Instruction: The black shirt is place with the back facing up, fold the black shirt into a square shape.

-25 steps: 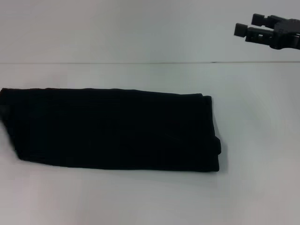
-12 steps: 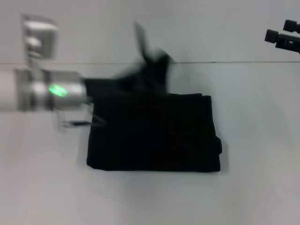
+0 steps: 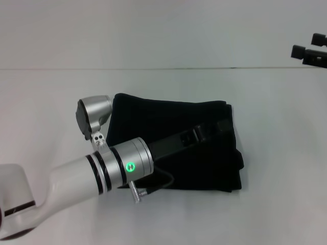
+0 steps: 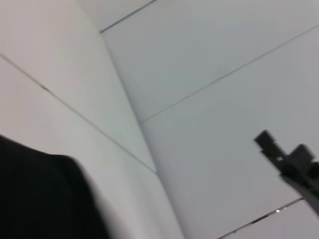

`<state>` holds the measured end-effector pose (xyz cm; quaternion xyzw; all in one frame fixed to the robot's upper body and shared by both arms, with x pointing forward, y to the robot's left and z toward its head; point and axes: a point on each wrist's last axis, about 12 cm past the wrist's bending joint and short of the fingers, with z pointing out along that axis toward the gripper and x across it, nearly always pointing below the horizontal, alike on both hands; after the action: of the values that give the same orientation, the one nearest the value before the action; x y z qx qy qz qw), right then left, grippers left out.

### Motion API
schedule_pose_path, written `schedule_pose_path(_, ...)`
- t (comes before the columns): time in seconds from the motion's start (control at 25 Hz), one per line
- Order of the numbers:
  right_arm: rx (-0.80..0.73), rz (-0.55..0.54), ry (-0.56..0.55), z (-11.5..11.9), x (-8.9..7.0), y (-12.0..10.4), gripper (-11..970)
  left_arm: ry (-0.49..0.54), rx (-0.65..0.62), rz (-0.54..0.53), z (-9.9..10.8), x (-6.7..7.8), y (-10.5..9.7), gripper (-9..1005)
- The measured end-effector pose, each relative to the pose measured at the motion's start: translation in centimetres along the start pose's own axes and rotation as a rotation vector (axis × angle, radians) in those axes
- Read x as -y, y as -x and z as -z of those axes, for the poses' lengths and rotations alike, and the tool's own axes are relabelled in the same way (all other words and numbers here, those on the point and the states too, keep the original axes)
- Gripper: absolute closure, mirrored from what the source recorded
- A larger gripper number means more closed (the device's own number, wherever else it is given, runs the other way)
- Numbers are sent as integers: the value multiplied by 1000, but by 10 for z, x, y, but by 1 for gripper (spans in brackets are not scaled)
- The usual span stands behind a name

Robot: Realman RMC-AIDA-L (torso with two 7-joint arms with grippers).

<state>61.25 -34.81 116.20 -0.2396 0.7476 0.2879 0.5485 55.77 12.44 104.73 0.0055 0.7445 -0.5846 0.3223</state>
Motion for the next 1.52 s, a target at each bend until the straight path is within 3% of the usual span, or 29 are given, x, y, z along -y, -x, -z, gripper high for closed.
schedule_pose_path(0.2,-72,-68,16,-6,-3,-5,31,-127,-24,0,3,14,-5,779)
schedule_pose_path(0.36,-183,-187,30,-11,-5,-7,31,-234,-71,-91,20,22,8,632)
schedule_pose_path(0.52,-290,-293,45,-19,-10,-10,31,-260,-91,-206,44,22,28,470)
schedule_pose_path(0.72,-349,-391,56,-26,-17,-19,32,-187,-125,-370,78,16,59,276)
schedule_pose_path(0.92,-354,-448,43,-33,-18,-32,32,-102,-133,-452,98,11,78,93)
schedule_pose_path(1.16,-344,-431,31,-44,-22,-38,32,-4,-195,-546,113,8,95,44)
schedule_pose_path(1.52,-326,-388,36,-50,-24,-34,32,88,-182,-563,117,3,108,45)
